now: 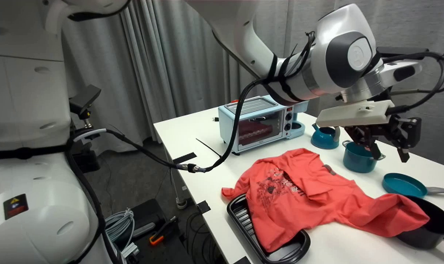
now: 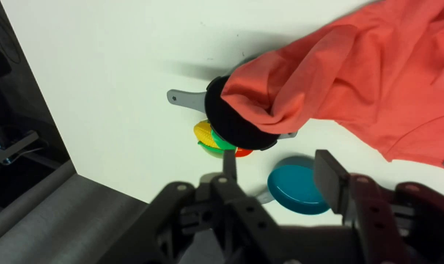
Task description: Unfold the long sleeve shirt on the table
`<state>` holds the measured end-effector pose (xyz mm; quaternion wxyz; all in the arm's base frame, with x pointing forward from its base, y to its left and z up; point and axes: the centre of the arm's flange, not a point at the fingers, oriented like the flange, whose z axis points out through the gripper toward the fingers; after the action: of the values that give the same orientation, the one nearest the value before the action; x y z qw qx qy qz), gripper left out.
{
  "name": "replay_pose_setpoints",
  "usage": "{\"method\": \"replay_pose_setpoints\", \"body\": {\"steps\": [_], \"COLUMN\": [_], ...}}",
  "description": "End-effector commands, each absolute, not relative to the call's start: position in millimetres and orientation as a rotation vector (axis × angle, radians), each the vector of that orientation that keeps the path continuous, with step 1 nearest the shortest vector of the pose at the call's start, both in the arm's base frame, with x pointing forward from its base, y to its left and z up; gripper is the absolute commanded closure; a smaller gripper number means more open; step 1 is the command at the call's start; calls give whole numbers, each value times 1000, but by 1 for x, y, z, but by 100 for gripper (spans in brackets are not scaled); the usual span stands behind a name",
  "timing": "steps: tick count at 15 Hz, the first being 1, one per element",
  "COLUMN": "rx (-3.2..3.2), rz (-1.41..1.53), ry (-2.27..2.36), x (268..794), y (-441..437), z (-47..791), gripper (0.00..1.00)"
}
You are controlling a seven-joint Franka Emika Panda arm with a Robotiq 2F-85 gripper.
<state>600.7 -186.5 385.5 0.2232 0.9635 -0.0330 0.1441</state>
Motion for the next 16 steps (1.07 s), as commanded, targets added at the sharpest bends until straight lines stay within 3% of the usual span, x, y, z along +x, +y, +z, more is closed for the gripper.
{"method": "replay_pose_setpoints", "body": {"steps": [1, 3, 10, 16], "rx": [2685, 2718, 2828, 2962], "rz": [335, 360, 520, 447], "ry": [-127, -119, -89, -72], "x": [593, 598, 634, 644], "y": [-174, -166, -142, -128], "z": [392, 388, 353, 293], "gripper": [10, 0, 0, 0]}}
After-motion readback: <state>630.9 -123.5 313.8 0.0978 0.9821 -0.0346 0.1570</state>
